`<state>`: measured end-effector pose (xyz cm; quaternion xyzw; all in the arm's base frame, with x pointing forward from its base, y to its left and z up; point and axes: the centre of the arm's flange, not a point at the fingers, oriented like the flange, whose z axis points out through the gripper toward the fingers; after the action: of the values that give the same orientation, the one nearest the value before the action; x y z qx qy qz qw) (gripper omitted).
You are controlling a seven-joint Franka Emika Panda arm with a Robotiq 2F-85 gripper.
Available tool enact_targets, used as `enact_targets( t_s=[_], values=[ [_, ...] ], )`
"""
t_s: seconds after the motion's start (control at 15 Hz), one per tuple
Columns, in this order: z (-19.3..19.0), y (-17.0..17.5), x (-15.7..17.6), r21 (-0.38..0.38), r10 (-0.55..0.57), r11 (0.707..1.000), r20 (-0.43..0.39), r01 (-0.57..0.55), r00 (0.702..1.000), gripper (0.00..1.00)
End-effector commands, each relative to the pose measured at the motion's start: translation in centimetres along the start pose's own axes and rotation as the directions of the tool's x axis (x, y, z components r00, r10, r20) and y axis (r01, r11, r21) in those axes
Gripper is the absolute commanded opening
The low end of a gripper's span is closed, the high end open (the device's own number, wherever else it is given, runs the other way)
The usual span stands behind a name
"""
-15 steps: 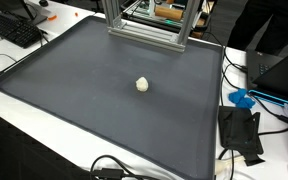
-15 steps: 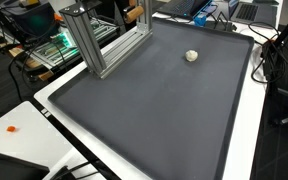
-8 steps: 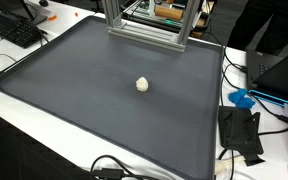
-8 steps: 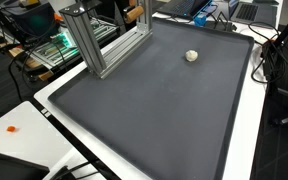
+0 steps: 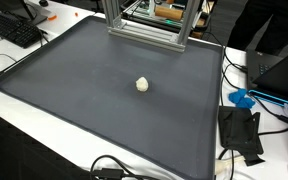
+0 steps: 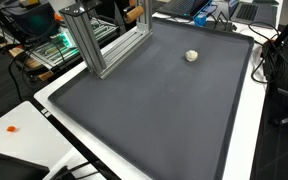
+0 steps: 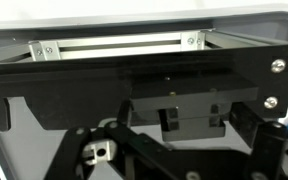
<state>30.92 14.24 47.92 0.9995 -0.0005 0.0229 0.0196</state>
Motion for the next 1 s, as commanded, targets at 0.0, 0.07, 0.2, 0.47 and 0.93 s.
enact_targets(
  t_s=[0.0, 0.07, 0.2, 0.47, 0.93],
  values=[
    [0.84, 0.1, -1.22, 0.026, 0.005, 1.0, -0.022, -0.005, 1.0, 1.0],
    [0.94, 0.1, -1.21, 0.028, 0.001, 1.0, -0.024, -0.001, 1.0, 1.0],
    [1.11, 0.01, -1.07, 0.026, -0.011, 1.0, -0.036, 0.012, 0.999, 1.0],
    [1.53, -0.11, -0.92, 0.018, -0.047, 0.999, -0.039, 0.048, 0.998, 1.0],
    [1.54, -0.53, -0.75, 0.015, -0.141, 0.99, -0.047, 0.142, 0.989, 1.0]
  ],
)
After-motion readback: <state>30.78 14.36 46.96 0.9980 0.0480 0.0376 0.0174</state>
